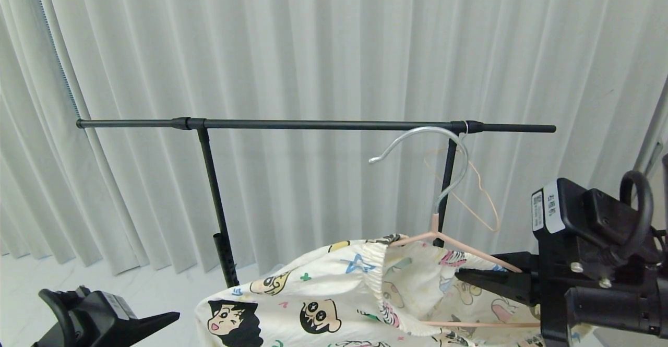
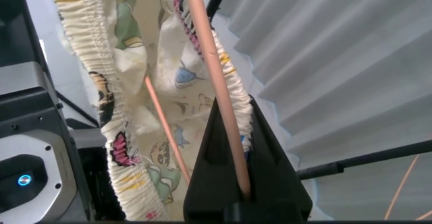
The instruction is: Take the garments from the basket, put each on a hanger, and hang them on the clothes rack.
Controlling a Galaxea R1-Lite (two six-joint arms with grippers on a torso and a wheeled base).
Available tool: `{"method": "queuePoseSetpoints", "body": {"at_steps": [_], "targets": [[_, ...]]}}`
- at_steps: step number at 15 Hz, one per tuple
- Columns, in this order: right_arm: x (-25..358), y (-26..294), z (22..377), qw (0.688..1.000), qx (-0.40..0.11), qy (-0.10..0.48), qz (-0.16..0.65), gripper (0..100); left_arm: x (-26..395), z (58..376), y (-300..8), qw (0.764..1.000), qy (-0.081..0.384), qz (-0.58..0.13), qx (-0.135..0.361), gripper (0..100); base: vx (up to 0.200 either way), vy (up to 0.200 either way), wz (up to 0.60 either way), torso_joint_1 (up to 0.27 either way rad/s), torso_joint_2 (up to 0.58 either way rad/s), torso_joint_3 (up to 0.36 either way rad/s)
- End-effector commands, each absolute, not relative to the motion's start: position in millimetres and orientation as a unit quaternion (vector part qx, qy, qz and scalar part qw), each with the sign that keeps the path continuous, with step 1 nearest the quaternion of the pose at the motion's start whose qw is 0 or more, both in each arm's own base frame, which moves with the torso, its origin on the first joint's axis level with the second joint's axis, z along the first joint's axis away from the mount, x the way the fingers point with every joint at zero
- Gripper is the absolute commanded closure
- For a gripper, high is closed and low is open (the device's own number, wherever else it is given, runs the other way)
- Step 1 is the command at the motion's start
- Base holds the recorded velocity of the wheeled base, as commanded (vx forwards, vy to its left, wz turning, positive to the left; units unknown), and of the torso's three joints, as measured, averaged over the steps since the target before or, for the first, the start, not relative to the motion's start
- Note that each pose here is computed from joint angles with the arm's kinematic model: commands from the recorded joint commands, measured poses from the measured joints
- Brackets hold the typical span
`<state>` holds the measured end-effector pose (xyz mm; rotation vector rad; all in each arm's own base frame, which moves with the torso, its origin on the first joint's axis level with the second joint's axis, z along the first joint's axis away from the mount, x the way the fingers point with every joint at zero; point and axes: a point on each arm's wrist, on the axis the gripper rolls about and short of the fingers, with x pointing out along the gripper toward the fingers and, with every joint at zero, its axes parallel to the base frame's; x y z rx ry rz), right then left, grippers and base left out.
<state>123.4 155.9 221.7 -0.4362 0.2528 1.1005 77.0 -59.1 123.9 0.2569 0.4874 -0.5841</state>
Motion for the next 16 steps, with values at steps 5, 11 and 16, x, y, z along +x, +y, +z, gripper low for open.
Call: {"method": "queuePoseSetpoints", "body": {"at_steps": [5,11,16], "targets": [[120,153,226,0.824,-0.202,0.108,0.519,100,81,115,-62,0.911,0.27,-0.281,0.137,100,0.0,0.0,0.0,0.0,0.0,0.0],[119,138,230,0.841,-0.196,0.104,0.494,100,99,112,-46,0.931,0.298,-0.177,0.115,100,0.0,0.0,0.0,0.0,0.0,0.0],[123,135,231,0.848,-0.193,0.103,0.483,100,99,113,-44,0.933,0.293,-0.17,0.123,100,0.0,0.0,0.0,0.0,0.0,0.0]]}}
